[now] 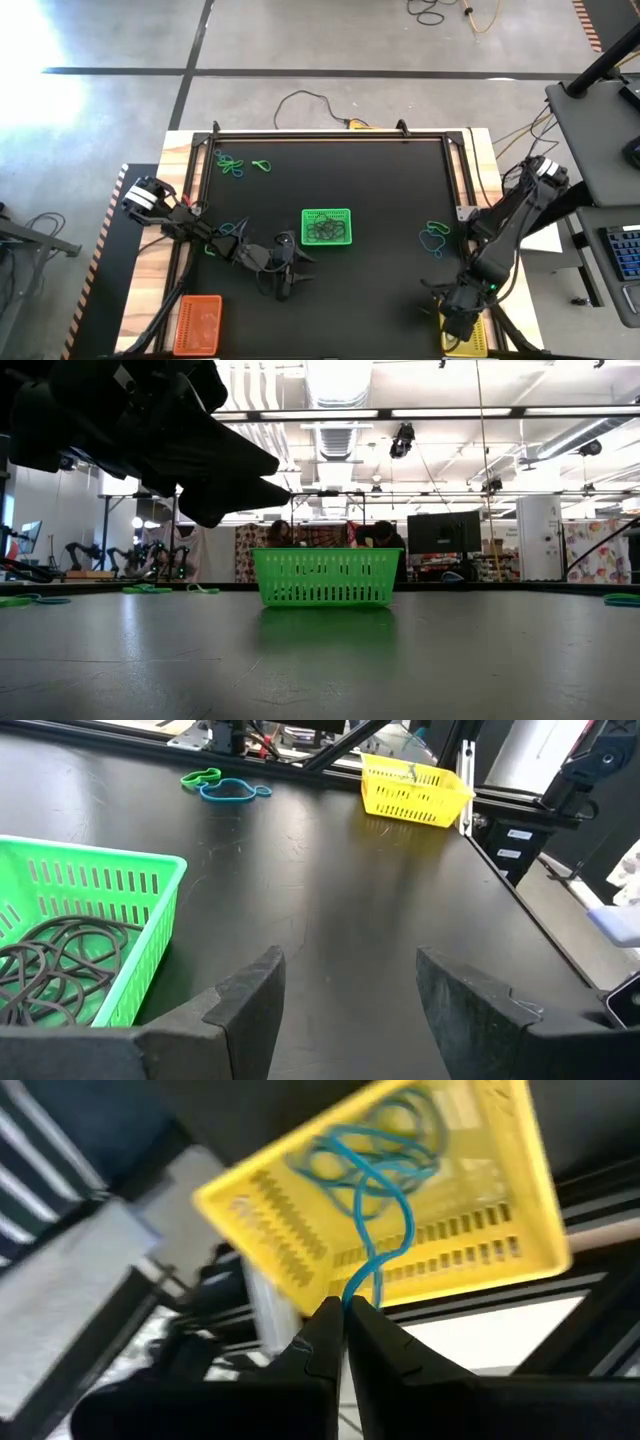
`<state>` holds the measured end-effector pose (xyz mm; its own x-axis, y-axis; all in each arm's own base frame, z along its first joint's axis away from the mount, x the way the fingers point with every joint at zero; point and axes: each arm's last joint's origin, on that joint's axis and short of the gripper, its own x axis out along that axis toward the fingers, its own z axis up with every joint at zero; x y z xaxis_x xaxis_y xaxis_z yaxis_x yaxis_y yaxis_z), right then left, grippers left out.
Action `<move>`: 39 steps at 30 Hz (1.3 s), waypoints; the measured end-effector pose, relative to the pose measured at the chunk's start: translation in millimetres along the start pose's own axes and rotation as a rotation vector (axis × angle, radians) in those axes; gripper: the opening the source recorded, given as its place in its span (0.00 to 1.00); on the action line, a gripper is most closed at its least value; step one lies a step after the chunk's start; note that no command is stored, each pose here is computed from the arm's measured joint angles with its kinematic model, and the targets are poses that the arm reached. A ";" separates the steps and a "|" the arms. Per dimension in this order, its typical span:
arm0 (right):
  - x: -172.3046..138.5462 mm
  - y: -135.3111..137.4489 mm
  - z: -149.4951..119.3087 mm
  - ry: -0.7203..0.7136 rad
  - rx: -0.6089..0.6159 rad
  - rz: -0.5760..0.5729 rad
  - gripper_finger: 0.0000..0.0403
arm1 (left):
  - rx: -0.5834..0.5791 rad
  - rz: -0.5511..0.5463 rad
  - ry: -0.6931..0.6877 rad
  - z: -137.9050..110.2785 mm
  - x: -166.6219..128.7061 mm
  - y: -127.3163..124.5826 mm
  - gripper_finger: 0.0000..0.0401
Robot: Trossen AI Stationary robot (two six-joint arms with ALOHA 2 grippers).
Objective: Sort rubber bands into baskets
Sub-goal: Put the blue rubber band into the yellow basket
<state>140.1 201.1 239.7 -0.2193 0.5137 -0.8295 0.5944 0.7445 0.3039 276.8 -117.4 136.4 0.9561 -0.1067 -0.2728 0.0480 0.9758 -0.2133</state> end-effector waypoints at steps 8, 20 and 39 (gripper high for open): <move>29.8 -13.0 14.6 0.020 -0.001 -0.126 0.02 | 0.015 0.000 -0.001 0.1 0.0 0.0 0.52; 71.2 -14.8 37.4 0.045 -0.063 -0.244 0.03 | 0.016 0.000 0.000 0.0 0.0 0.0 0.52; 57.6 1.7 29.0 0.054 -0.079 -0.188 0.42 | 0.017 -0.001 0.001 -0.1 0.0 -0.1 0.52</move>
<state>150.9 219.6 178.8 -0.3631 0.3826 -0.8496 0.4770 0.8596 0.1833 276.8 -117.4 136.4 0.9559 -0.1081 -0.2732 0.0541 0.9787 -0.1981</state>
